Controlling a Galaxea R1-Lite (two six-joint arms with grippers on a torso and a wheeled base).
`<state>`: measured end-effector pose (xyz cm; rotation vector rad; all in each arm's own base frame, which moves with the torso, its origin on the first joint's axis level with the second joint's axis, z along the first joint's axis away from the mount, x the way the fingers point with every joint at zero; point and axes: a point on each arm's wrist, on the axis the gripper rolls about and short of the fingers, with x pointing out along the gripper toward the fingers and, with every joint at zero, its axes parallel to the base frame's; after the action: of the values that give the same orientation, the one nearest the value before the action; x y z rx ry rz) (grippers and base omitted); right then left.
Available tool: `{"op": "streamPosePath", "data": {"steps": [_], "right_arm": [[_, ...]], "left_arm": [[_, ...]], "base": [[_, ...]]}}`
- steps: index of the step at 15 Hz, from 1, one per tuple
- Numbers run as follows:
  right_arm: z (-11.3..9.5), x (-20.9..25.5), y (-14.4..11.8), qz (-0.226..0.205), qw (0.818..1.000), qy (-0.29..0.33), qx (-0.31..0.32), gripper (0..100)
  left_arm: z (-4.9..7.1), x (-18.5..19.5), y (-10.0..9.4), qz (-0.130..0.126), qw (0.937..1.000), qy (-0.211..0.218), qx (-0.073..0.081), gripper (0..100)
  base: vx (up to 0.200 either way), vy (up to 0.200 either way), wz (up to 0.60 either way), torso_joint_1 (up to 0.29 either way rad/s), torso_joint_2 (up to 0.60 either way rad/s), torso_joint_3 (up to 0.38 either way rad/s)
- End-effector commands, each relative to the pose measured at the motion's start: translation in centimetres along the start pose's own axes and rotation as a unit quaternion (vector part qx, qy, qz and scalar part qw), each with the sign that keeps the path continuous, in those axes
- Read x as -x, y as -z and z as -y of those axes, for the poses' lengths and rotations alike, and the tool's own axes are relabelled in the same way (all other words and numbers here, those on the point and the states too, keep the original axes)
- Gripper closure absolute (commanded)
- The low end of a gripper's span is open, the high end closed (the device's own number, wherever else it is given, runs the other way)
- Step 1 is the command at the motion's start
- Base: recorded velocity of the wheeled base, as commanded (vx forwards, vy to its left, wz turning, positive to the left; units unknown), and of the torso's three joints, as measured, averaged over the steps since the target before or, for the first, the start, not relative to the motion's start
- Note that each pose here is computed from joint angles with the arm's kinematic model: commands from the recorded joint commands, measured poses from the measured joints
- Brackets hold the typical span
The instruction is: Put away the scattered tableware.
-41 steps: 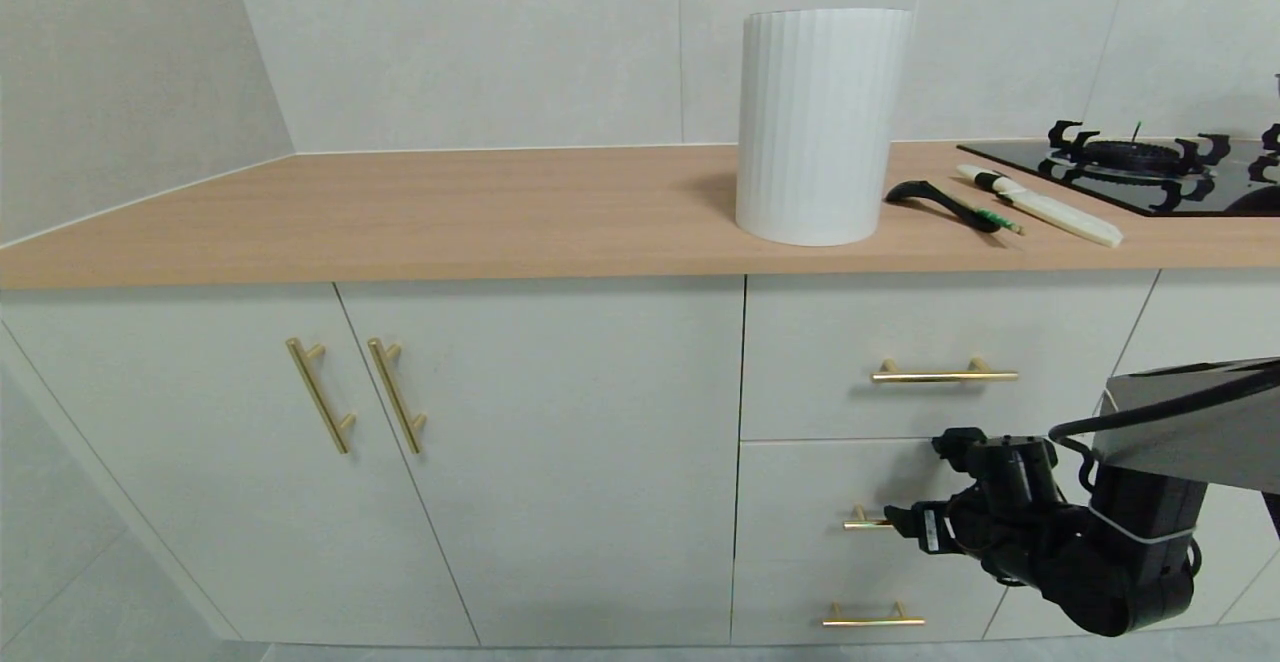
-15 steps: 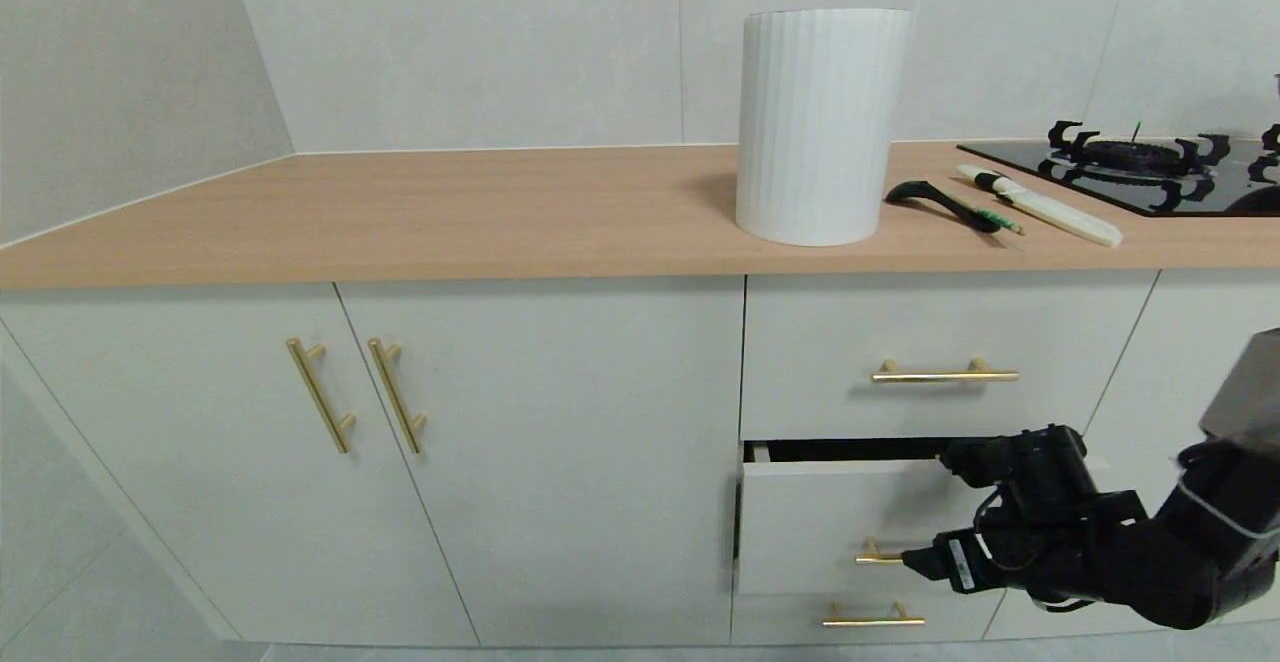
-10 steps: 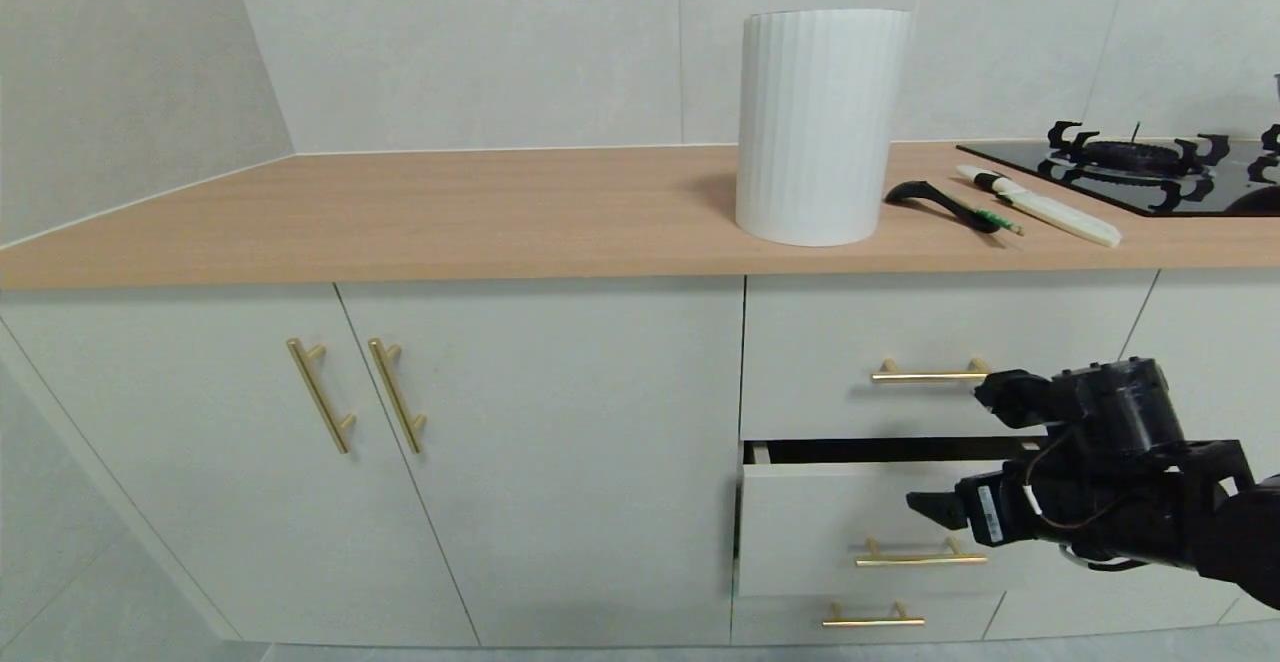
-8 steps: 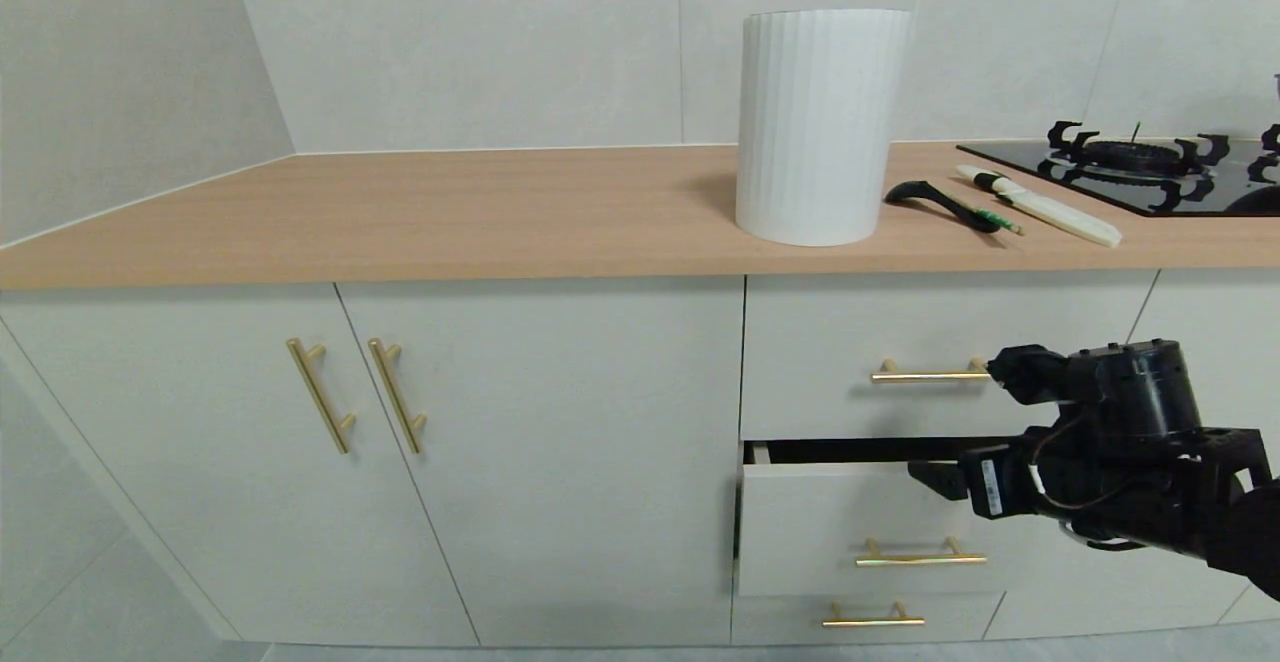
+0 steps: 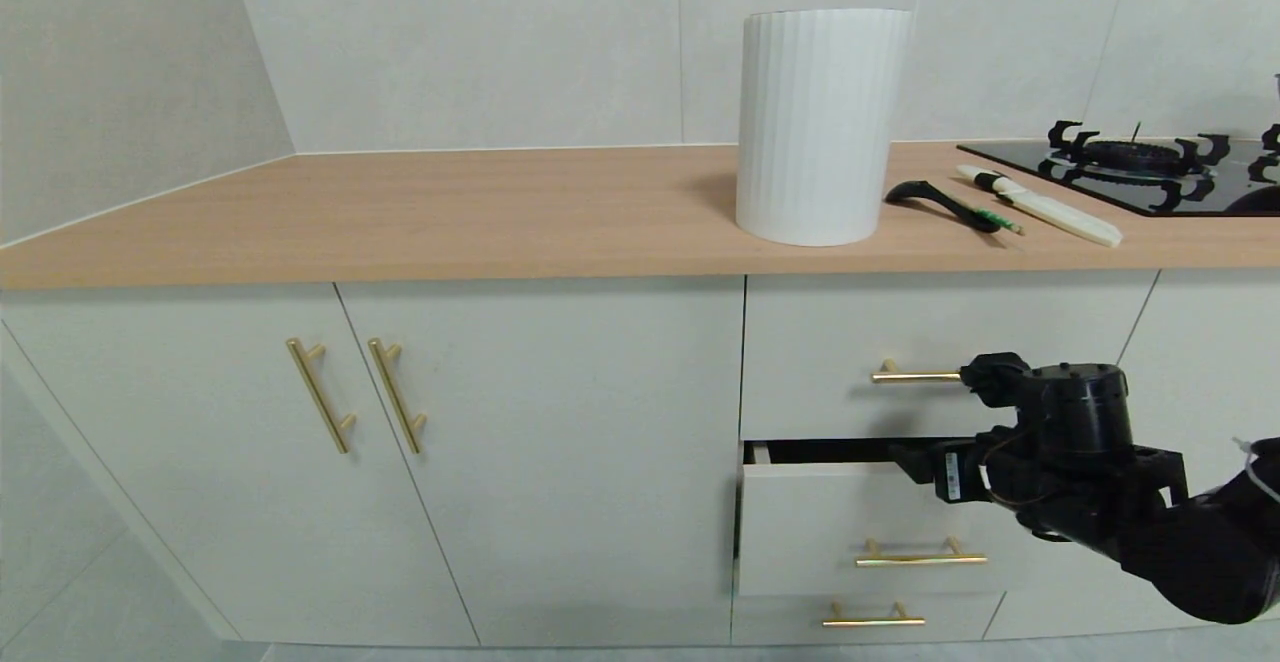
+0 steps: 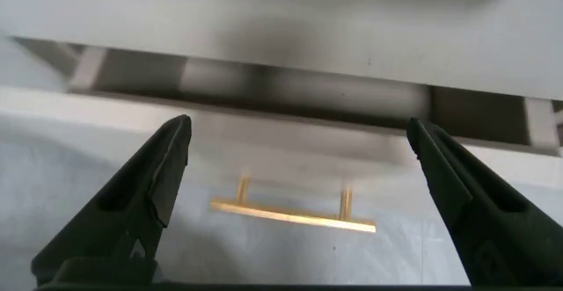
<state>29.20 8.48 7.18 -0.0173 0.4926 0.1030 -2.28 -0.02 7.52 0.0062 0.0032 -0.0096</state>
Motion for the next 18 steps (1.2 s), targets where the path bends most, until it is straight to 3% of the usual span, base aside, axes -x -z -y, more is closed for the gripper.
{"op": "streamPosePath", "data": {"steps": [1, 12, 18], "right_arm": [[0.0, -1.7, 1.6, -0.020, 1.000, 0.013, -0.004, 0], [0.0, -4.0, 2.9, -0.014, 0.999, 0.027, -0.017, 0], [0.1, -3.0, 3.1, -0.035, 0.999, 0.021, -0.010, 0]], "left_arm": [[0.0, 0.0, 0.0, 0.000, 1.0000, 0.001, 0.000, 0], [0.0, 0.0, 0.0, 0.000, 1.0000, 0.000, 0.000, 0], [0.0, 0.0, 0.0, 0.000, 1.0000, 0.000, 0.000, 0]], "base": [[0.000, 0.000, 0.00, 0.000, 0.00, 0.000], [0.000, 0.000, 0.00, 0.000, 0.00, 0.000], [0.000, 0.000, 0.00, 0.000, 0.00, 0.000]]}}
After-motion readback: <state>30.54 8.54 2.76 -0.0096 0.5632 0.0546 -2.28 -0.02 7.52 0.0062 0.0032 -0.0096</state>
